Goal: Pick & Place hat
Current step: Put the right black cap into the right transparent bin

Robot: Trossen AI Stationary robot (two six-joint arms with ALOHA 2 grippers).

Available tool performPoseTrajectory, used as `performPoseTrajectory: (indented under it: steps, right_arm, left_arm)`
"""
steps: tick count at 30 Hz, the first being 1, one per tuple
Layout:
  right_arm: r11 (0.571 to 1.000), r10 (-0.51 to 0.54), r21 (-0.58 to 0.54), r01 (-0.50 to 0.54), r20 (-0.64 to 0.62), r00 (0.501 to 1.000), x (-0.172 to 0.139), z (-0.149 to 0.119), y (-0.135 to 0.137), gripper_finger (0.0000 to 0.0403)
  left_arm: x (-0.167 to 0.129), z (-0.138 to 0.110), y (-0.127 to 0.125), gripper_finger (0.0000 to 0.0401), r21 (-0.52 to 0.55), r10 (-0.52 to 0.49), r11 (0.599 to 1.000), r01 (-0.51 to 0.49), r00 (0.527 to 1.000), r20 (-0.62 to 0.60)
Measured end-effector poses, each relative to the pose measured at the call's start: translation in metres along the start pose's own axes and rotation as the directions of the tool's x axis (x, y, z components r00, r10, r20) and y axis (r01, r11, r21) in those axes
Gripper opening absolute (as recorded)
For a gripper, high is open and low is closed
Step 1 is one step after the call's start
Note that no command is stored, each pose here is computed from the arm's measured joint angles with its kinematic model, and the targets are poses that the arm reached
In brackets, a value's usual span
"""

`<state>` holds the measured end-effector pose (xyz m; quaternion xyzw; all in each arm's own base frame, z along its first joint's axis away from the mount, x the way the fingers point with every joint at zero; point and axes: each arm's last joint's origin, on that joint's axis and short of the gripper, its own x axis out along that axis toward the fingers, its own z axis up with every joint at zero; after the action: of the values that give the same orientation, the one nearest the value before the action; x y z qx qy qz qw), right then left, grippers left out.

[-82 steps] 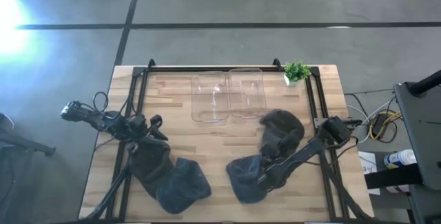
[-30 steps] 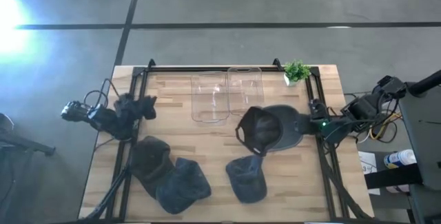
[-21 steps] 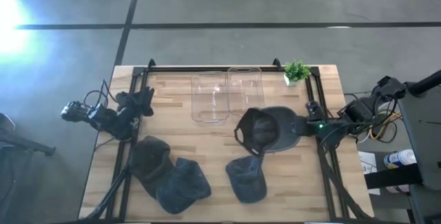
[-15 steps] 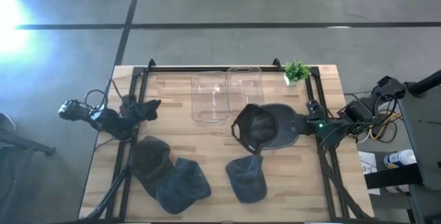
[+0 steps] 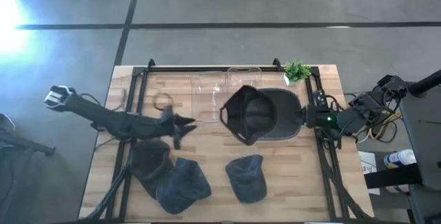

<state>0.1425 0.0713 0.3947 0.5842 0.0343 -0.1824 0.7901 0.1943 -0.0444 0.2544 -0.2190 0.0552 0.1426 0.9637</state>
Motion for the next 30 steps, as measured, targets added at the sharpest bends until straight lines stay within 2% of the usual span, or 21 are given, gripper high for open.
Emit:
performPoseTrajectory:
  steps: [1,3,6,11,13,16,19,24,26,30]
  right_arm:
    - [1.0,0.002,0.001,-0.002,0.001,1.0,0.001,-0.001,0.001,0.0013]
    - [1.0,-0.002,0.001,0.002,-0.001,1.0,0.004,-0.004,0.002,0.0013]
    - [1.0,0.004,0.015,-0.004,-0.006,1.0,0.009,-0.01,0.005,0.0013]
    - [1.0,0.027,0.002,-0.027,-0.019,0.999,0.018,-0.019,0.01,0.0013]
    - [1.0,0.027,0.001,-0.027,-0.028,0.999,0.019,-0.021,0.01,0.0013]
    - [1.0,0.007,-0.011,-0.007,-0.034,0.999,0.022,-0.025,0.008,0.0013]
    - [0.999,-0.027,-0.038,0.026,-0.035,0.999,0.026,-0.029,0.005,0.0013]
    - [0.993,-0.111,-0.042,0.11,-0.033,0.993,0.033,-0.035,-0.004,0.0013]
    - [0.991,-0.127,-0.05,0.125,-0.028,0.992,0.035,-0.035,-0.006,0.0013]
    - [0.988,-0.146,-0.048,0.146,-0.007,0.989,0.043,-0.034,-0.007,0.0013]
  left_arm:
    - [0.008,0.001,-0.003,0.014,0.039,0.02,0.999,-0.019,1.0,-0.006]
    - [0.023,0.015,-0.013,0.014,0.068,-0.009,0.998,0.006,0.999,0.035]
    - [0.048,0.023,-0.018,0.014,0.149,-0.019,0.989,0.019,1.0,-0.001]
    - [0.08,0.048,-0.027,0.014,0.202,-0.099,0.974,0.099,0.995,-0.007]
    - [0.089,0.046,-0.026,0.014,0.214,-0.093,0.972,0.1,0.995,-0.041]
    - [0.095,0.049,-0.03,0.014,0.226,-0.106,0.968,0.113,0.993,-0.043]
    - [0.097,0.064,-0.038,0.014,0.237,-0.165,0.958,0.159,0.986,0.006]
    - [0.101,0.069,-0.042,0.014,0.239,-0.175,0.956,0.173,0.984,-0.013]
    - [0.101,0.077,-0.046,0.014,0.236,-0.218,0.949,0.208,0.976,0.018]
    - [0.112,0.071,-0.043,0.014,0.225,-0.233,0.946,0.234,0.972,-0.032]
